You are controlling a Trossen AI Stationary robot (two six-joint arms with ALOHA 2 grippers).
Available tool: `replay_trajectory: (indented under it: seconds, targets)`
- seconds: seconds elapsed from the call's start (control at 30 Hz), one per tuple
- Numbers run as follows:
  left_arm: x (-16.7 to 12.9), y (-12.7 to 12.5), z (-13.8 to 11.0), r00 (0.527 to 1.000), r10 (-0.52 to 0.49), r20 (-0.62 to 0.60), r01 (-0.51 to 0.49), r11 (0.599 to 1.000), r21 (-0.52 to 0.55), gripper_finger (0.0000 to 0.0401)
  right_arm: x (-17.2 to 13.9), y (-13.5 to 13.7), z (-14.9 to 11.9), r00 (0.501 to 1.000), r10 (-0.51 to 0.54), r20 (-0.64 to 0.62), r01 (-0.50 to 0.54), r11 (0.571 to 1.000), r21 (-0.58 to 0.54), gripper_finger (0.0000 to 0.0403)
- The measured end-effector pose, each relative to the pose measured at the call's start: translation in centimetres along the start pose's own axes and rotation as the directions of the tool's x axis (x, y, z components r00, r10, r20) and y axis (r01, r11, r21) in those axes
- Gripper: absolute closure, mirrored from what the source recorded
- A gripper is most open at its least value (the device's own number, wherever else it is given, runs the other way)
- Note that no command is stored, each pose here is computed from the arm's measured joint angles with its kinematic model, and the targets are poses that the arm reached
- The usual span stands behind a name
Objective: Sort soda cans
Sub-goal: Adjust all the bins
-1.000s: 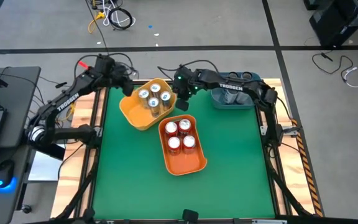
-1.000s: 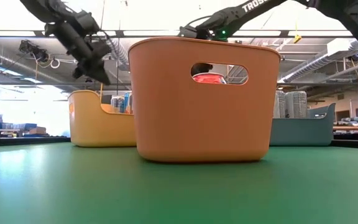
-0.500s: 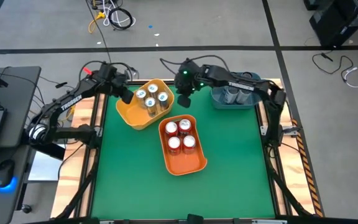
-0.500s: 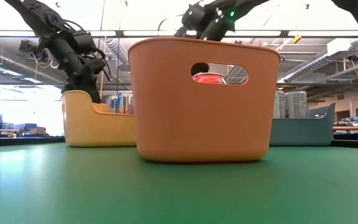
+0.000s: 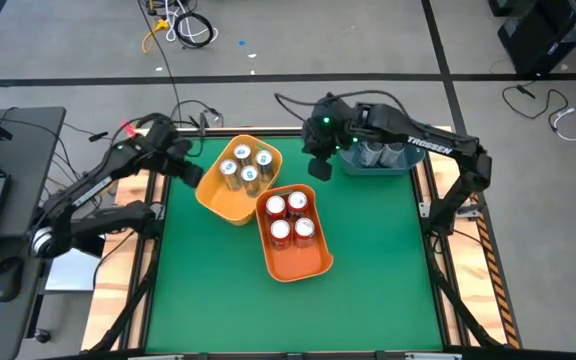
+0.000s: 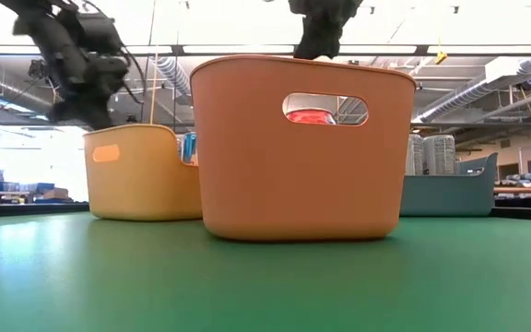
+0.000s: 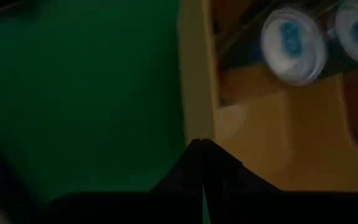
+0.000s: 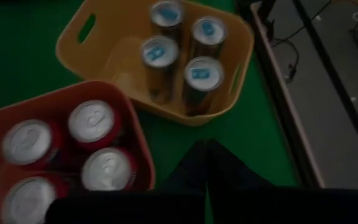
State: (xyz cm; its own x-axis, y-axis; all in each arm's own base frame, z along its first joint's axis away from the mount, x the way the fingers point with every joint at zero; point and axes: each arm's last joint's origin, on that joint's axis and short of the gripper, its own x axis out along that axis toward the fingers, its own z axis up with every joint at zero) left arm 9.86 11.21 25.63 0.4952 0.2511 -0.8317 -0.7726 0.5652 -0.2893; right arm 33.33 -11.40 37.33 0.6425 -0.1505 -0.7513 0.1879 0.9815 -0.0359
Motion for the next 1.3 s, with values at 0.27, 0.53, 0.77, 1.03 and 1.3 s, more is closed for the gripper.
replay_trajectory:
  seconds: [0.27,0.53,0.77,1.03,1.3]
  targets:
    - [-2.0,-0.6,-2.6,0.998,0.06,-0.028,-0.059,0.998,0.021,0.04,2.5,4.6,-2.0,0.989,0.091,-0.12,-0.099,0.993,-0.06,0.0403]
    - [1.6,0.2,-2.4,0.986,0.148,-0.071,-0.144,0.988,0.056,0.04,5.7,8.1,-4.0,0.995,0.027,-0.099,-0.038,0.993,-0.114,0.0403]
    - [3.9,-0.2,-2.7,0.991,0.029,-0.134,-0.02,0.997,0.07,0.04,8.1,3.9,-5.5,0.994,-0.053,-0.096,0.057,0.997,0.044,0.0403]
    - [2.8,-1.9,-4.0,0.981,-0.103,-0.167,0.112,0.993,0.048,0.04,8.4,3.5,-5.5,0.997,-0.002,-0.075,0.003,1.0,0.019,0.0403]
    - [-1.8,-3.2,-3.5,0.992,-0.129,0.003,0.128,0.989,0.076,0.04,7.8,3.7,-5.3,0.998,0.003,-0.06,-0.001,1.0,0.027,0.0403]
